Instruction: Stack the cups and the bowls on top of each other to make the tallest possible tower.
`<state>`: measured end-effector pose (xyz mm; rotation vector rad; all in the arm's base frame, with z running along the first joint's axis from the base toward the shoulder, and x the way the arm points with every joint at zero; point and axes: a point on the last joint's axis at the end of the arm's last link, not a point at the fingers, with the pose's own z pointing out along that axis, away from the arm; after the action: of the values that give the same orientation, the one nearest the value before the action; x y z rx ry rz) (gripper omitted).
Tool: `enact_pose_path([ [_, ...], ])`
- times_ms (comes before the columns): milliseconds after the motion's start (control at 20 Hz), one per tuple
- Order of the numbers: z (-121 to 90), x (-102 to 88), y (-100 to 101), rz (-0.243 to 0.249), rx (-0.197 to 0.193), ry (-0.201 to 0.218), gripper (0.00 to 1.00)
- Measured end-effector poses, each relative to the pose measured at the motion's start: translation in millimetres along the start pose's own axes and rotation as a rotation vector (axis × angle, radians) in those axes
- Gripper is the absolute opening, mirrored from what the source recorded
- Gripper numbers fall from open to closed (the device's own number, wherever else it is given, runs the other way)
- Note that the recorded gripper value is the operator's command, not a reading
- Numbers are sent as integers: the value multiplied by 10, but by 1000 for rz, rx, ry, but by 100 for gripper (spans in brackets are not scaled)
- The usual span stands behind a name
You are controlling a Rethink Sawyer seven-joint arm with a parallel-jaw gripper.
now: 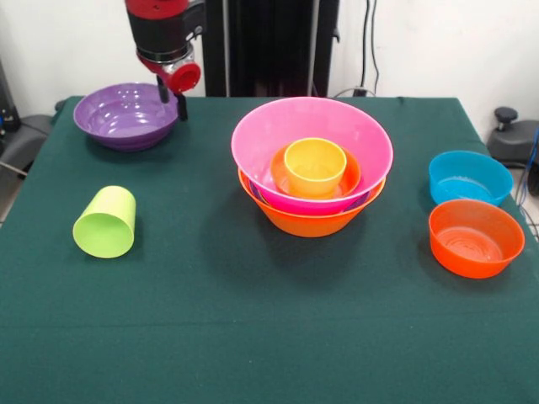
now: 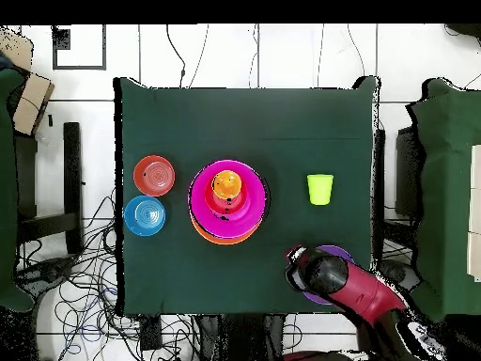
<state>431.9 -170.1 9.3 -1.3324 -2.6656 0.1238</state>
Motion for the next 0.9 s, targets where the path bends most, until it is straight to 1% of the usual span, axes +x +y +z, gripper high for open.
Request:
enact_pose_path([
  [250,56,-40,-107,26,-2,15,100],
  [300,85,-64,-158,38,-4,16,100],
  [500,205,-92,-245,60,-11,14,100],
  [550,220,-94,-248,60,-12,12,100],
  [600,286,-96,-256,62,-16,5,100],
  [700,317,-96,-257,62,-18,2,100],
  [900,464,-84,-258,53,-27,-18,100],
])
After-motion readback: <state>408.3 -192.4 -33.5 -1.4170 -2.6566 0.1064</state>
